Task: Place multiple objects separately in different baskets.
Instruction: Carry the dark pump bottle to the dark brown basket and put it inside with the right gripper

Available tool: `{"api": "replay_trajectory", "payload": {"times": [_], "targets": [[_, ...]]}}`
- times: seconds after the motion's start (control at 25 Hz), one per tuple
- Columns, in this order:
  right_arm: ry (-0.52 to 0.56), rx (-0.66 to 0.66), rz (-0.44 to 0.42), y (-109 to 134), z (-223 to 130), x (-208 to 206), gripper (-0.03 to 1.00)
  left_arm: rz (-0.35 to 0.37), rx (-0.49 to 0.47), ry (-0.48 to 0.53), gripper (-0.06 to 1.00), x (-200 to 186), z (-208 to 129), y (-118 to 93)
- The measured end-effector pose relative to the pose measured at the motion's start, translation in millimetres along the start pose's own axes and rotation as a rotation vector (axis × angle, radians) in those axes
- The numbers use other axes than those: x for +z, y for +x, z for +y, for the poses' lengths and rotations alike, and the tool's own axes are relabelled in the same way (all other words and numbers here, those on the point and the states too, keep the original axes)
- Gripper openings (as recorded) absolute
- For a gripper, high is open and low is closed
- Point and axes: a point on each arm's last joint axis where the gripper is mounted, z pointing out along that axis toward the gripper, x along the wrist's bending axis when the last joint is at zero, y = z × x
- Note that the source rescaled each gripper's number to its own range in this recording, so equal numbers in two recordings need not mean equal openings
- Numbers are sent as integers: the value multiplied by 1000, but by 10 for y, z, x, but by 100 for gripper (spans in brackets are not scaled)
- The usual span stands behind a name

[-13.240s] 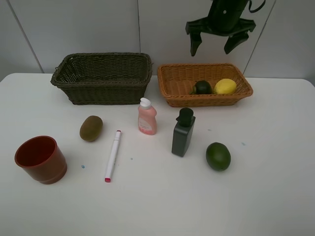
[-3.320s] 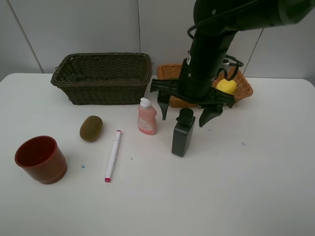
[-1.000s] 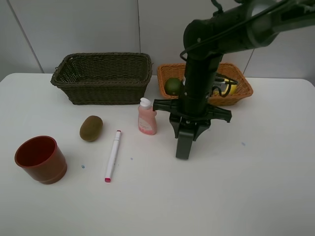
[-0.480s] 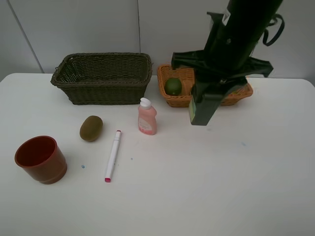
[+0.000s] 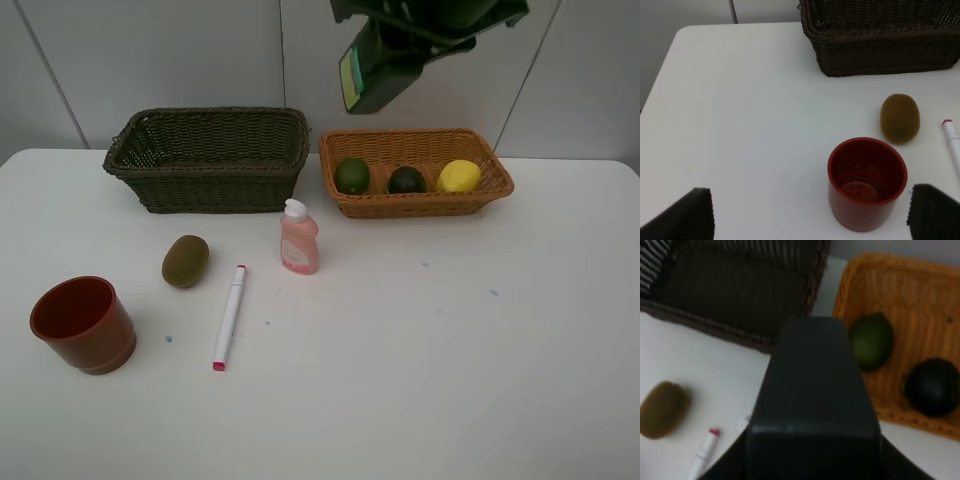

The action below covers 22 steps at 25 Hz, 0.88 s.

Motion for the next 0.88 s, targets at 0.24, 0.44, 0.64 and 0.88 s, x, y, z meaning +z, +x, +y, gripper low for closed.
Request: {"api": "replay_trajectory", "payload": {"times": [0.24,0.44,0.64,0.88], "targets": [[-195,-12,71,91,173,169,3,0,0,0,100,0,0,0],[-243,-60,98,167,182,544,3,0,0,0,100,0,0,0],[-286,-148,115,234,148,911,3,0,0,0,100,0,0,0],[-320,-197,138,301,42,1364,3,0,0,0,100,0,0,0]]}}
